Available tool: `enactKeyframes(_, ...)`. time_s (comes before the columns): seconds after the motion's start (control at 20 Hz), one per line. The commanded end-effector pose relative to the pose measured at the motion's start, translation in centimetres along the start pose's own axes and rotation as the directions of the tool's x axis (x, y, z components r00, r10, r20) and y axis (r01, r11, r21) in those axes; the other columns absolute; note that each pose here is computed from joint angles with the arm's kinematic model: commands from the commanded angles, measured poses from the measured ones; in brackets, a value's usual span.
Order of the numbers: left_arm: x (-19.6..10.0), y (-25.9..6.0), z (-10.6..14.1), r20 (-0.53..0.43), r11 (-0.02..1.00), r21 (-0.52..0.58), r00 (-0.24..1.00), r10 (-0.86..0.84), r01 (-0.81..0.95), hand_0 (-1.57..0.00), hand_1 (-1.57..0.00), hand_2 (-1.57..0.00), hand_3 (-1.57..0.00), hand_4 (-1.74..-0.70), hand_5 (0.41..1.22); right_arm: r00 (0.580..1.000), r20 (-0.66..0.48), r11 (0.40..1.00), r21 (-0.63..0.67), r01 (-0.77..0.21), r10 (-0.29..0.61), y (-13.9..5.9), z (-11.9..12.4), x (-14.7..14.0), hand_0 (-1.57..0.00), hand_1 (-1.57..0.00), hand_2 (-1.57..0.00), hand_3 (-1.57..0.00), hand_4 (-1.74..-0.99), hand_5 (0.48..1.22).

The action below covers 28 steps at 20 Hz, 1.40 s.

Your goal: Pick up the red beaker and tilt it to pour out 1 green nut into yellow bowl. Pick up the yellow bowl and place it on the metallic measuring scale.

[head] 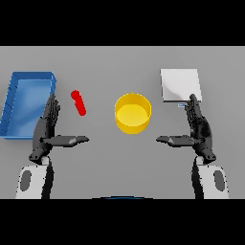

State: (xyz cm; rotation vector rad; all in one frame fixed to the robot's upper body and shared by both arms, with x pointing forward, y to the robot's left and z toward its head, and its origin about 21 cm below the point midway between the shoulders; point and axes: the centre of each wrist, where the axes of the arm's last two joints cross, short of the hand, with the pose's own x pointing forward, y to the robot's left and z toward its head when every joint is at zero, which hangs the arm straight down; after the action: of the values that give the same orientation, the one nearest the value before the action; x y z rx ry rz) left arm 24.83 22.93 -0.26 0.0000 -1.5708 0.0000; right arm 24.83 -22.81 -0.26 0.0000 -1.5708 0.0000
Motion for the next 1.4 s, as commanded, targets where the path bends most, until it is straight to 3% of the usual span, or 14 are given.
enactKeyframes(0.0,0.0,0.0,0.1,0.002,1.0,0.001,1.0,0.0,-0.001,0.0,0.0,0.0,0.0,-1.14,0.66,1.0,0.001,1.0,-0.001,0.0,0.0,0.0,0.0,0.0,0.0,0.0,0.0,0.0,-1.071,0.578)
enactKeyframes(0.25,-0.1,0.6,1.5,0.018,1.0,0.003,1.0,0.003,-0.003,0.0,0.0,0.0,0.0,-1.14,0.66,1.0,0.008,1.0,0.001,0.003,-0.003,-0.1,0.5,-0.2,0.0,0.0,0.0,0.0,-1.071,0.578)
enactKeyframes(0.3,0.6,0.6,2.6,0.052,0.996,-0.03,0.996,-0.077,0.078,0.0,0.0,0.0,0.0,-1.14,0.66,0.984,0.092,0.988,-0.002,-0.152,0.151,-0.4,1.2,0.5,0.0,0.0,0.0,0.0,-1.071,0.578)
enactKeyframes(0.4,1.6,0.1,4.0,0.084,0.984,-0.071,0.984,-0.159,0.165,0.0,0.0,0.0,0.0,-1.14,0.66,0.943,0.168,0.956,0.002,-0.293,0.289,-0.1,2.3,1.1,0.0,0.0,0.0,0.0,-1.066,0.576)
enactKeyframes(0.5,2.0,0.1,4.7,0.069,0.978,-0.085,0.981,-0.183,0.189,0.0,0.0,0.0,0.0,-1.14,0.66,0.931,0.166,0.944,0.005,-0.331,0.326,0.2,3.0,1.1,0.0,0.0,0.0,0.0,-1.071,0.581)
enactKeyframes(0.65,2.6,-0.2,4.9,0.03,0.975,-0.102,0.981,-0.193,0.195,0.0,0.0,0.0,0.0,-1.14,0.652,0.942,0.148,0.95,0.036,-0.309,0.301,0.6,2.7,1.4,0.0,0.0,0.0,0.0,-1.118,0.6)
enactKeyframes(0.95,1.2,-0.6,0.9,-0.058,0.972,-0.122,0.976,-0.208,0.2,0.0,0.0,0.0,0.0,-1.16,0.645,0.956,0.158,0.963,0.061,-0.261,0.249,0.5,2.3,1.6,0.0,0.0,0.0,0.0,-1.197,0.627)
enactKeyframes(1.35,-0.6,-0.4,-4.5,-0.035,0.962,-0.154,0.972,-0.233,0.225,0.0,0.0,0.0,0.0,-1.18,0.637,0.957,0.167,0.966,0.07,-0.25,0.236,0.2,2.5,1.7,0.0,0.0,0.0,0.0,-1.227,0.625)
